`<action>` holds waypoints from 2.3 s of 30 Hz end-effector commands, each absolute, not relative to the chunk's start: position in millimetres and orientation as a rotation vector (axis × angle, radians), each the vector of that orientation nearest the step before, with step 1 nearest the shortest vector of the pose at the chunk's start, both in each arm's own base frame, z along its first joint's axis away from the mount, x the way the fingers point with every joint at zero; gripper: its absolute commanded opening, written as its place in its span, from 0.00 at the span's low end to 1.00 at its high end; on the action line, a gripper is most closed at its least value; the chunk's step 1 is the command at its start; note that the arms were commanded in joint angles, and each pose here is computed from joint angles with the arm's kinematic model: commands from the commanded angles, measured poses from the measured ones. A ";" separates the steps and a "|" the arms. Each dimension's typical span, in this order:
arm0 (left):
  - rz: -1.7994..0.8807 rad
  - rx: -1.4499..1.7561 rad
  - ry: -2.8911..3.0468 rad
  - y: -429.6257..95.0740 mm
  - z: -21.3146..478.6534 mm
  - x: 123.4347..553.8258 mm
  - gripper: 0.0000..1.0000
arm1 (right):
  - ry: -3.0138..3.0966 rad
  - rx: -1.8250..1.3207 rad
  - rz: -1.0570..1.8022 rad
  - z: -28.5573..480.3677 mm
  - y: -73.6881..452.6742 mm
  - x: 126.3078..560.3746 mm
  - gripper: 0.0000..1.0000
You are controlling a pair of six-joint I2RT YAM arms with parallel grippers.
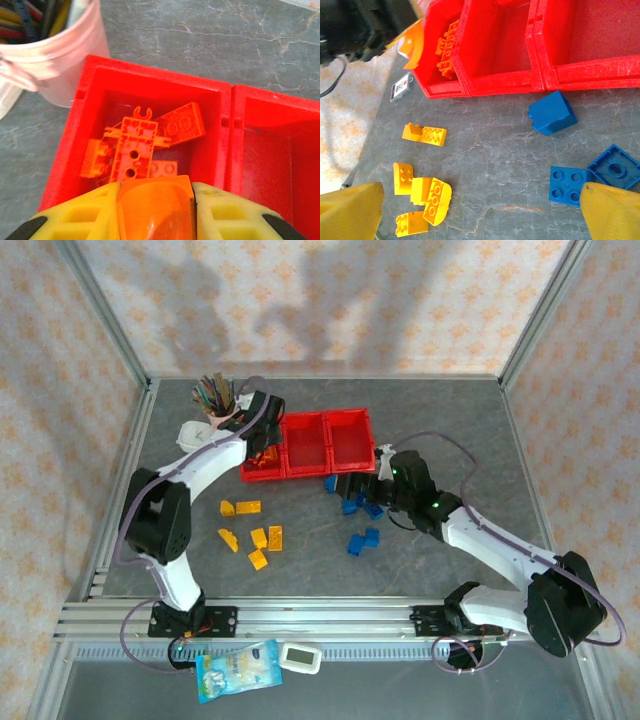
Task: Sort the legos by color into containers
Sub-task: Place the lego in the container, then pick up the lego from the center of the table.
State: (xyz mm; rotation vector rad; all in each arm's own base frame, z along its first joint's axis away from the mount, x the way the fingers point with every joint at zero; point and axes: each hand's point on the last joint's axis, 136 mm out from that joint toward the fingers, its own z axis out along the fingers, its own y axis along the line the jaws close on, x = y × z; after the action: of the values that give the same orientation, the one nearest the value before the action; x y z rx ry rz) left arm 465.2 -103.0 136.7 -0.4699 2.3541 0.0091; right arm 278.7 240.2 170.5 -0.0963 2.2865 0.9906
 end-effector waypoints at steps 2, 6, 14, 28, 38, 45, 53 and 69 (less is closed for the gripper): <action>-0.035 -0.498 2.317 -104.2 140.9 490.8 0.34 | 2.250 -0.114 0.969 178.2 242.2 290.2 1.00; -0.013 -0.507 2.325 -100.2 136.6 494.3 0.44 | 2.255 -0.115 0.952 177.6 240.4 290.4 1.00; 0.000 -0.501 2.322 -94.3 147.9 489.3 0.55 | 2.247 -0.098 0.912 181.4 235.1 294.0 1.00; -0.260 -0.331 2.340 -157.6 176.8 404.1 0.59 | 2.293 0.021 0.808 164.0 208.8 289.5 1.00; -0.566 -0.279 2.373 -242.0 163.6 328.5 0.63 | 2.361 0.139 0.713 133.8 176.1 281.5 1.00; -0.631 -0.250 2.419 -283.8 140.4 309.8 0.72 | 2.368 0.248 0.748 115.5 148.2 279.0 1.00; -0.568 -0.144 2.505 -326.6 110.9 306.7 0.77 | 2.361 0.297 0.735 108.2 129.1 279.7 1.00; -0.285 -0.109 2.578 -339.7 46.4 334.9 0.78 | 2.356 0.293 0.757 102.6 125.7 280.6 1.00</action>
State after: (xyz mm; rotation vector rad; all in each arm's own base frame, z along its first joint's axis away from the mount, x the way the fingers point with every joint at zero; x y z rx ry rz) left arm 331.0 -350.0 53.4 -0.1136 2.5799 -0.4120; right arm 279.6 125.2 100.9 0.3212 2.3737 0.7485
